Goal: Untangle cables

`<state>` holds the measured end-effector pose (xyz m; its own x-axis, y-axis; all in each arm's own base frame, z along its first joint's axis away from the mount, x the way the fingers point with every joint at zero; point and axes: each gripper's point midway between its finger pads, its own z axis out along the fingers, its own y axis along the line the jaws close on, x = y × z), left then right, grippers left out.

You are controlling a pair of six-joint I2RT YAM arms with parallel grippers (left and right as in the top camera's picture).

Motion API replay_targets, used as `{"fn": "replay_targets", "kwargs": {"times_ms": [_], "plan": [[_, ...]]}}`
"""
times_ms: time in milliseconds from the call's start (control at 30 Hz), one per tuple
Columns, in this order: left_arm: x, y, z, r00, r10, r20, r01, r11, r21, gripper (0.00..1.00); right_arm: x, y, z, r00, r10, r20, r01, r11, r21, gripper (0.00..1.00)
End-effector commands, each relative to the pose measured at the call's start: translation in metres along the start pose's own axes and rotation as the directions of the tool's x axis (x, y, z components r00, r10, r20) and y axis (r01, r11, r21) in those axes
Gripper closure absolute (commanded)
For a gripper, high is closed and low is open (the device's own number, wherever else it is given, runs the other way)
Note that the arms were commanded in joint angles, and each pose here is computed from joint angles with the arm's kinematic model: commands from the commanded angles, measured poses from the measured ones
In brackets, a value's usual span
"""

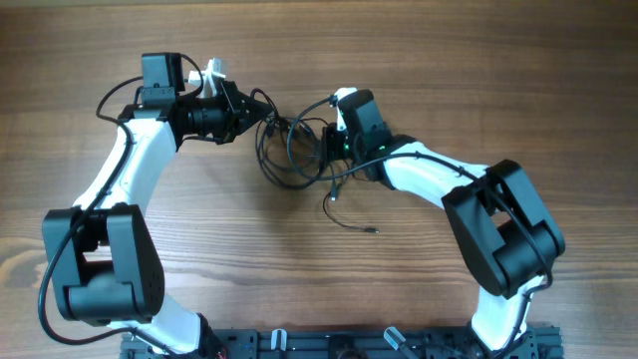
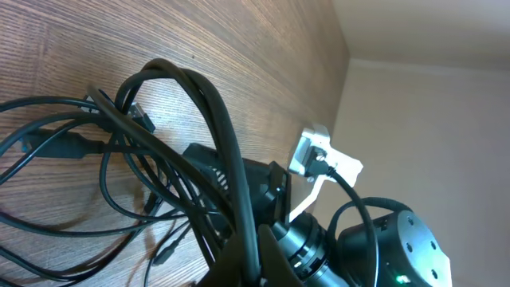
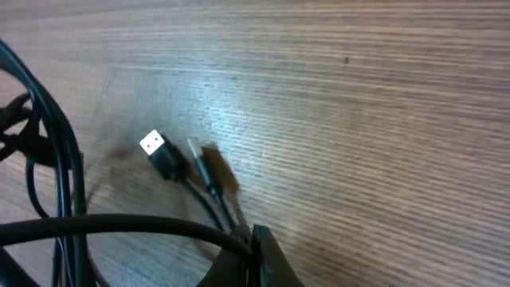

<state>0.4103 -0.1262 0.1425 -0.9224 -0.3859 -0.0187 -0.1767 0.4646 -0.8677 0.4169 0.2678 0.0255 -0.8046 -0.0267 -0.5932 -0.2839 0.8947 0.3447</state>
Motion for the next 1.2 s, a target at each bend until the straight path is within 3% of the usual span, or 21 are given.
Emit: {"fn": "replay_targets", "kwargs": {"times_ms": [0,200,300,367,533,900,1167], "plan": [[0.001,-0.007,-0.005,1.0,0.013,0.01,-0.013,1.0,0.009,0.96,-0.05,-0.005,-0.037,0.99,0.018,0.139,-0.019,1.0,0.01,0.96],[0.001,-0.007,-0.005,1.0,0.013,0.01,-0.013,1.0,0.009,0.96,-0.103,0.034,-0.094,0.953,0.006,0.304,0.036,0.991,-0.132,0.96],[0.002,-0.007,-0.004,1.0,0.022,0.009,-0.022,1.0,0.009,0.96,-0.11,0.053,-0.104,0.946,0.011,0.325,0.065,0.973,-0.223,0.96],[0.002,-0.008,-0.004,0.999,0.042,0.008,-0.042,0.999,0.011,0.96,-0.108,0.061,-0.105,0.952,0.083,0.295,0.006,0.957,-0.289,0.96],[0.005,-0.01,-0.004,0.997,0.08,-0.004,-0.08,0.997,0.024,0.96,-0.109,0.064,-0.106,0.951,0.095,0.293,0.0,0.951,-0.309,0.96],[0.028,-0.024,0.018,0.983,0.17,-0.07,-0.168,0.985,0.04,0.96,-0.113,0.061,-0.104,0.929,0.265,0.258,-0.168,0.924,-0.344,0.96],[0.048,-0.045,0.024,0.969,0.198,-0.144,-0.178,0.974,0.141,0.96,-0.098,0.05,-0.079,0.917,0.349,0.194,-0.278,0.906,-0.317,0.96]]}}
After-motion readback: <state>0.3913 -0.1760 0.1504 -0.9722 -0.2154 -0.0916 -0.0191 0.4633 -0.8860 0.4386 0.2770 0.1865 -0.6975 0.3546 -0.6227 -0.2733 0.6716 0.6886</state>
